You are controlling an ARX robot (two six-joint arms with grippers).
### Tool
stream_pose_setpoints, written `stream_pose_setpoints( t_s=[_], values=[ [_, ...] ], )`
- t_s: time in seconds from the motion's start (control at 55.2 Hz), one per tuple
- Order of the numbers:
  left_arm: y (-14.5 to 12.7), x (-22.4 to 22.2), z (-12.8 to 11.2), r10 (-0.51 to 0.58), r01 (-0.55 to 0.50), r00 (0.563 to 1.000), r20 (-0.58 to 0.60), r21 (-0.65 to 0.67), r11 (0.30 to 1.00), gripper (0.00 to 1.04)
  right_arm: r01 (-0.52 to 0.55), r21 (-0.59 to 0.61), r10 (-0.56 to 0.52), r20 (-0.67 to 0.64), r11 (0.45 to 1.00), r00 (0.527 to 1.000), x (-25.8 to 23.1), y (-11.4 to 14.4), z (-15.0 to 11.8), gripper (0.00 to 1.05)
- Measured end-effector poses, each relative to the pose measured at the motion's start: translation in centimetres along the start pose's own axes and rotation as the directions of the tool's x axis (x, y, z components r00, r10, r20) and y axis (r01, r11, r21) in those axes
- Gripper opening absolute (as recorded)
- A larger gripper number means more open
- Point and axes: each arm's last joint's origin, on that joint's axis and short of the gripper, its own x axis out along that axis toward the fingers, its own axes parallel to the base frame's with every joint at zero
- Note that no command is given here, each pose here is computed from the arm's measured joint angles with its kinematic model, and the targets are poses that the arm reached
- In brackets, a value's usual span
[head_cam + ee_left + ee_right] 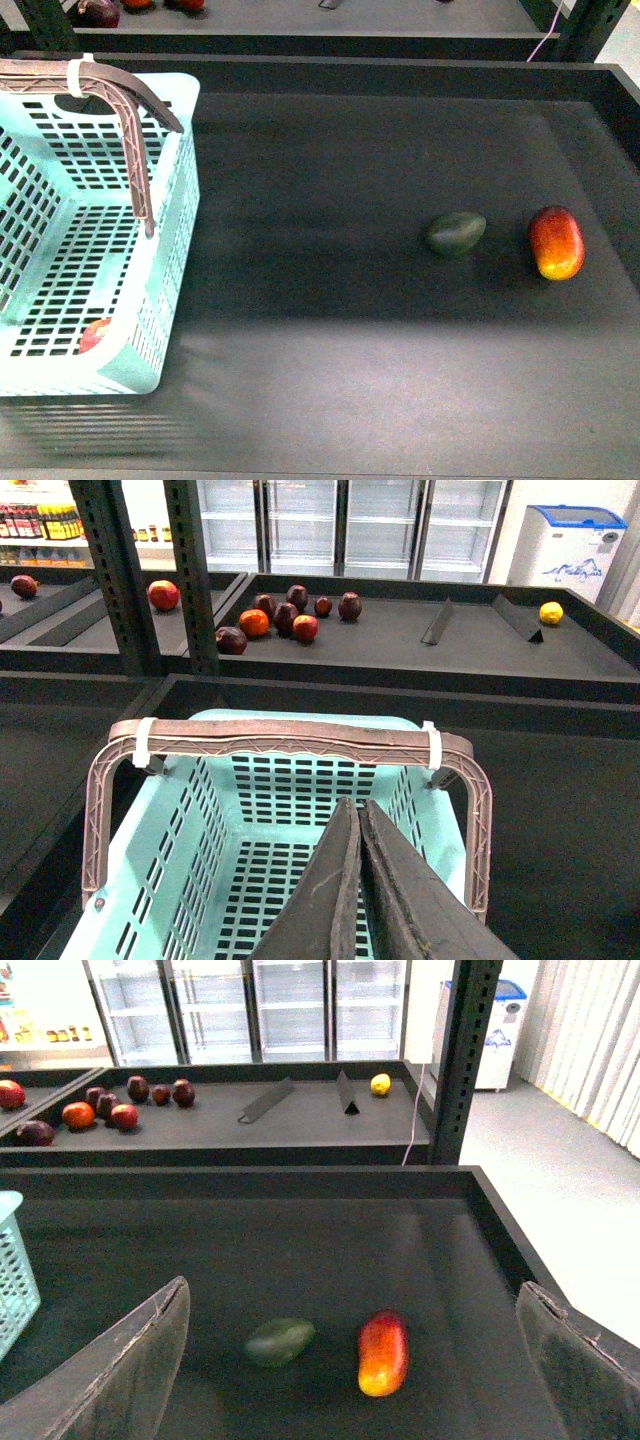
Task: Pick apple with right arm and hold basket with left
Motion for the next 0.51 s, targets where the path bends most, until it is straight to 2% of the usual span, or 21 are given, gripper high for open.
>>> stream_pose_setpoints(
  t_s=[0.507],
  values=[
    [0.0,-2.0,0.7,0.0,0.0,1.0,0.024,0.002,1.0,0.03,0.0,0.0,0.0,0.0,1.0,1.0,0.0,0.0,0.0,0.96]
  ],
)
